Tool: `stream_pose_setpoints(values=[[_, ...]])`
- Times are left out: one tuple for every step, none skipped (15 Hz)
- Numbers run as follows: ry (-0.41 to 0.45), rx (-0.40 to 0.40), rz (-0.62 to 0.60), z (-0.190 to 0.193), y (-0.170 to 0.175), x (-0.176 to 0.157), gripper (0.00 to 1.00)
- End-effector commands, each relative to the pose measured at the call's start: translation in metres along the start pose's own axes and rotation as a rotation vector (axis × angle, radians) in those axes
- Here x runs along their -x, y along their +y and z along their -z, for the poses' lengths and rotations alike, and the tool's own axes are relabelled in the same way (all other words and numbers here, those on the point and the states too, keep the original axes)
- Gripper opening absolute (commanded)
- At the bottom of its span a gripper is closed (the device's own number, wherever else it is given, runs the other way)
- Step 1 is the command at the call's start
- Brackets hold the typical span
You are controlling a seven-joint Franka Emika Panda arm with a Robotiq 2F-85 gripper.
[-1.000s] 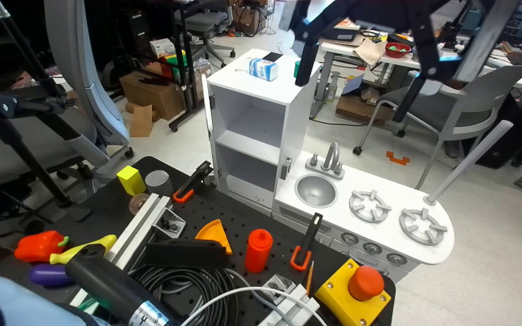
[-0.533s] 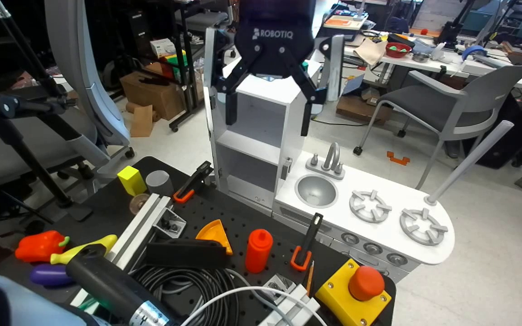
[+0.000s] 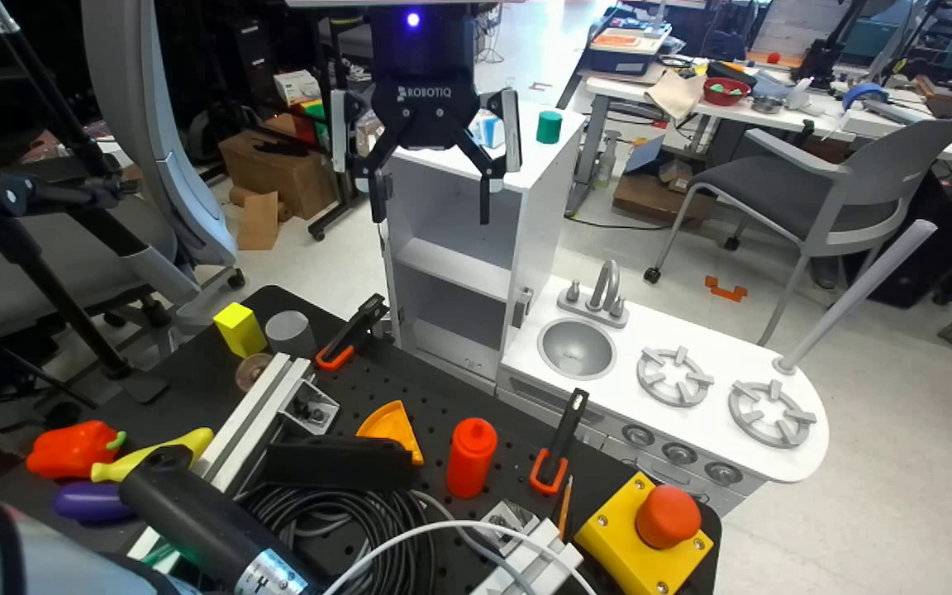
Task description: Close the cupboard door
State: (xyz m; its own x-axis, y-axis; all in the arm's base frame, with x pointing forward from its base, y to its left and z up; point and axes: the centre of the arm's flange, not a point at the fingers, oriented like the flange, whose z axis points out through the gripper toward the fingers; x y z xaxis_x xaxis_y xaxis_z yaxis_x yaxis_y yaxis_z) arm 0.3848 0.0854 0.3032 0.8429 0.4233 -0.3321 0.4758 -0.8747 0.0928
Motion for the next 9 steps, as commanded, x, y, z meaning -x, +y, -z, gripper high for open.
stream_pose_setpoints(values=[[-0.013, 0.000, 0.050, 0.002, -0.021, -0.043, 1.00], [-0.016, -0.002, 0.066, 0.001, -0.028, -0.051, 1.00], [-0.018, -0.006, 0.082, 0.002, -0.037, -0.060, 1.00], [-0.018, -0.007, 0.094, 0.002, -0.045, -0.069, 1.00], [-0.017, -0.008, 0.103, 0.003, -0.054, -0.079, 1.00], [-0.015, -0.009, 0.110, 0.004, -0.062, -0.089, 1.00], [-0.017, -0.009, 0.118, 0.004, -0.069, -0.097, 1.00], [-0.020, -0.008, 0.119, 0.003, -0.075, -0.108, 1.00], [-0.026, -0.006, 0.117, 0.001, -0.080, -0.118, 1.00]])
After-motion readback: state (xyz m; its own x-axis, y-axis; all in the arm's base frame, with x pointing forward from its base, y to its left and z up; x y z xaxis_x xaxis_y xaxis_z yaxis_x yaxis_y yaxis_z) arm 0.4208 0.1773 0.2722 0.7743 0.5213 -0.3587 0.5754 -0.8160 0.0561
